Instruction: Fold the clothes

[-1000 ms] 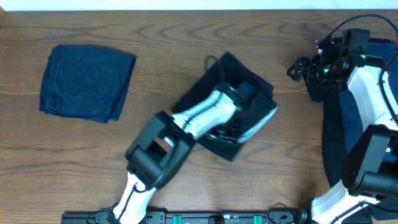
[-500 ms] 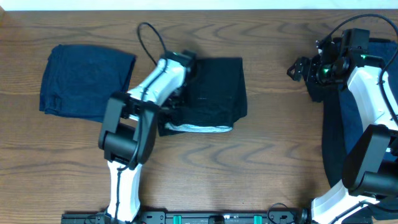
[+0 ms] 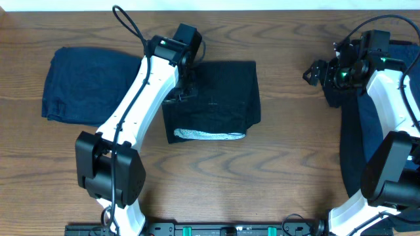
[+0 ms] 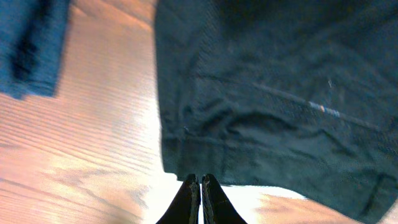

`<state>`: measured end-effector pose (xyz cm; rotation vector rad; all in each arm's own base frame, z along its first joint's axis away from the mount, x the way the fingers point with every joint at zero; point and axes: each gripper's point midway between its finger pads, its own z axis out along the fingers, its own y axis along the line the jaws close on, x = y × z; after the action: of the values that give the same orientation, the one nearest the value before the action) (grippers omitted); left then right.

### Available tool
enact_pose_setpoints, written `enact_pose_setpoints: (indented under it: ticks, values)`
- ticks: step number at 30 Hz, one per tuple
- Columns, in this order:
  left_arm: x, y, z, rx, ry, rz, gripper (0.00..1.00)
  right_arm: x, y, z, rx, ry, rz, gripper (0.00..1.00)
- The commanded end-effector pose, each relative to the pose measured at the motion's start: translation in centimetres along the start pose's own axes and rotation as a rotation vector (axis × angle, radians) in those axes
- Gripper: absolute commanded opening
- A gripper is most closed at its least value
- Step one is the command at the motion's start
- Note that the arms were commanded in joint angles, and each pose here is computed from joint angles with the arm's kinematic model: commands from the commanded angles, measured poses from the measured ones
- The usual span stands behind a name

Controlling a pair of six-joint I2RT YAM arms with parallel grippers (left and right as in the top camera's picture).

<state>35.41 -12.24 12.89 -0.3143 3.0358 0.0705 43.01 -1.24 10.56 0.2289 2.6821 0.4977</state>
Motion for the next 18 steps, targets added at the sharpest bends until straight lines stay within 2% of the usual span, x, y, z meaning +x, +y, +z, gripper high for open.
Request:
enact_pose_setpoints:
  ticks: [1, 7, 18]
  values:
    - [2.4, -0.5, 2.0, 0.027, 0.118, -0.015, 0.06, -0.3, 0.0, -0.2, 0.0, -0.007, -0.003, 0.99]
    - [4.9, 0.7, 5.7, -0.019, 0.191, -0.022, 0.06, -0.3, 0.0, -0.2, 0.0, -0.007, -0.003, 0.99]
    - [8.8, 2.3, 13.6, -0.023, 0.21, -0.021, 0.06, -0.3, 0.0, -0.2, 0.0, -0.007, -0.003, 0.99]
